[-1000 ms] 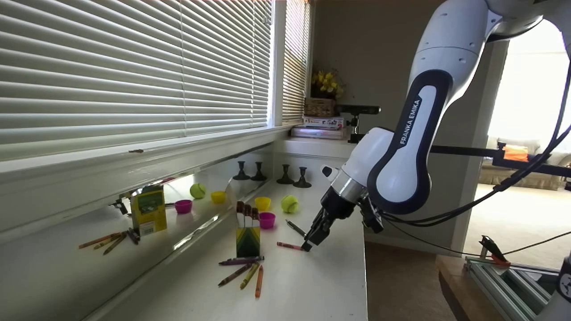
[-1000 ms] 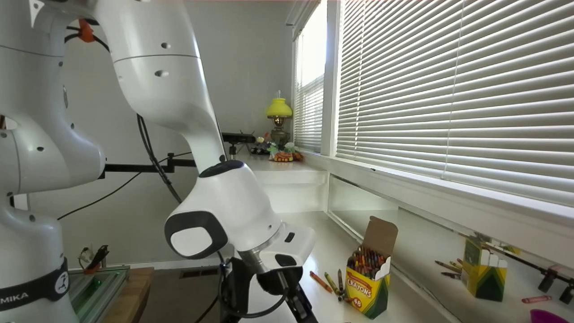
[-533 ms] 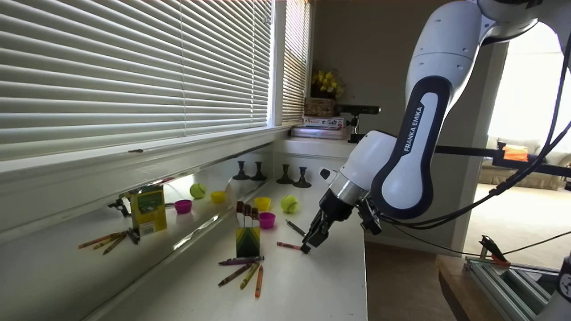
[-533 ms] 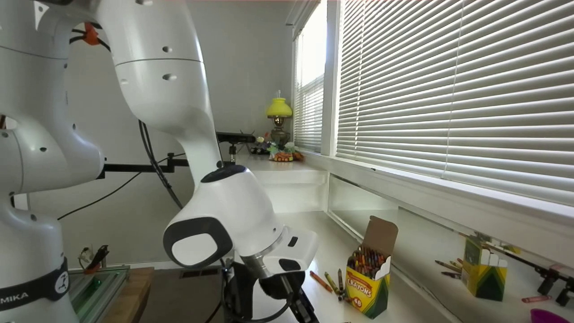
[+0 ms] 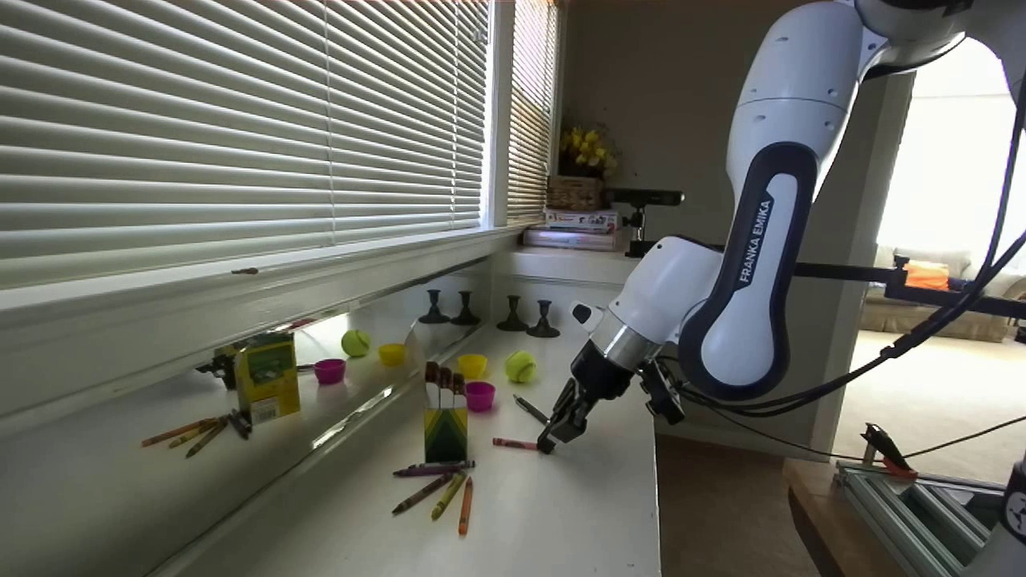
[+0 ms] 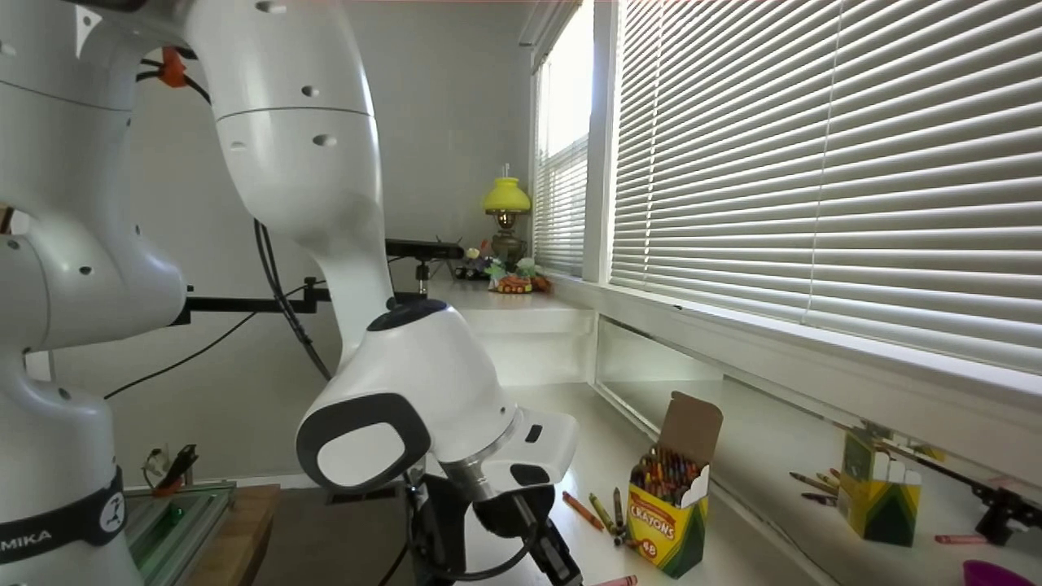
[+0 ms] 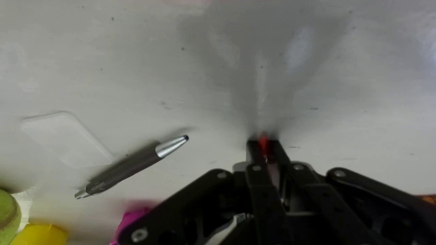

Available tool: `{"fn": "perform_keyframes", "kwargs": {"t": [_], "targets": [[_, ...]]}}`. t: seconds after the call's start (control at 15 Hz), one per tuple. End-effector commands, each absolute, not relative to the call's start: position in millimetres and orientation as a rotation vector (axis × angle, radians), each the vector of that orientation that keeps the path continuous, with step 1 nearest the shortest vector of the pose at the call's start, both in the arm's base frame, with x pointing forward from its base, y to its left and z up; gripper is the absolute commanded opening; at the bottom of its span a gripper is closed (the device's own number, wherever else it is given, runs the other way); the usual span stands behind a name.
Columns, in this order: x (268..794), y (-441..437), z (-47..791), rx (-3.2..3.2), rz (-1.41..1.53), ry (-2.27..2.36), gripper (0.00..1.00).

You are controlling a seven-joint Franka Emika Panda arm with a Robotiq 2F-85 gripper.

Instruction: Put two shiny objects in the pink bowl then put the pink crayon in the box on the counter.

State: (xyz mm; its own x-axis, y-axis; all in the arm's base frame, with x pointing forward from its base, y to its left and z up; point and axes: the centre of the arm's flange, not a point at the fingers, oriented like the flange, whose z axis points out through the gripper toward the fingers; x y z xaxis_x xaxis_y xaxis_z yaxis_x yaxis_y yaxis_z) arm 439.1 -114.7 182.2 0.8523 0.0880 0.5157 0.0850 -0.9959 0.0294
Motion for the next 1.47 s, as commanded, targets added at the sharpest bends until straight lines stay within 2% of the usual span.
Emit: {"fn": "perform_keyframes", "kwargs": {"t": [0.0,0.47,0.93,1.4], "targets": [[445.1,-118.8,175.5,3.018,0.841,0.159,0.02],[444.8,-111.8,243.4,3.034,0.747,0.27,0.02],[457.9,-103.6,297.5,3.03,0.383,0.374,0.02],[497.6,-98.7,381.6,3.131,0.084,0.411,0.02]]}}
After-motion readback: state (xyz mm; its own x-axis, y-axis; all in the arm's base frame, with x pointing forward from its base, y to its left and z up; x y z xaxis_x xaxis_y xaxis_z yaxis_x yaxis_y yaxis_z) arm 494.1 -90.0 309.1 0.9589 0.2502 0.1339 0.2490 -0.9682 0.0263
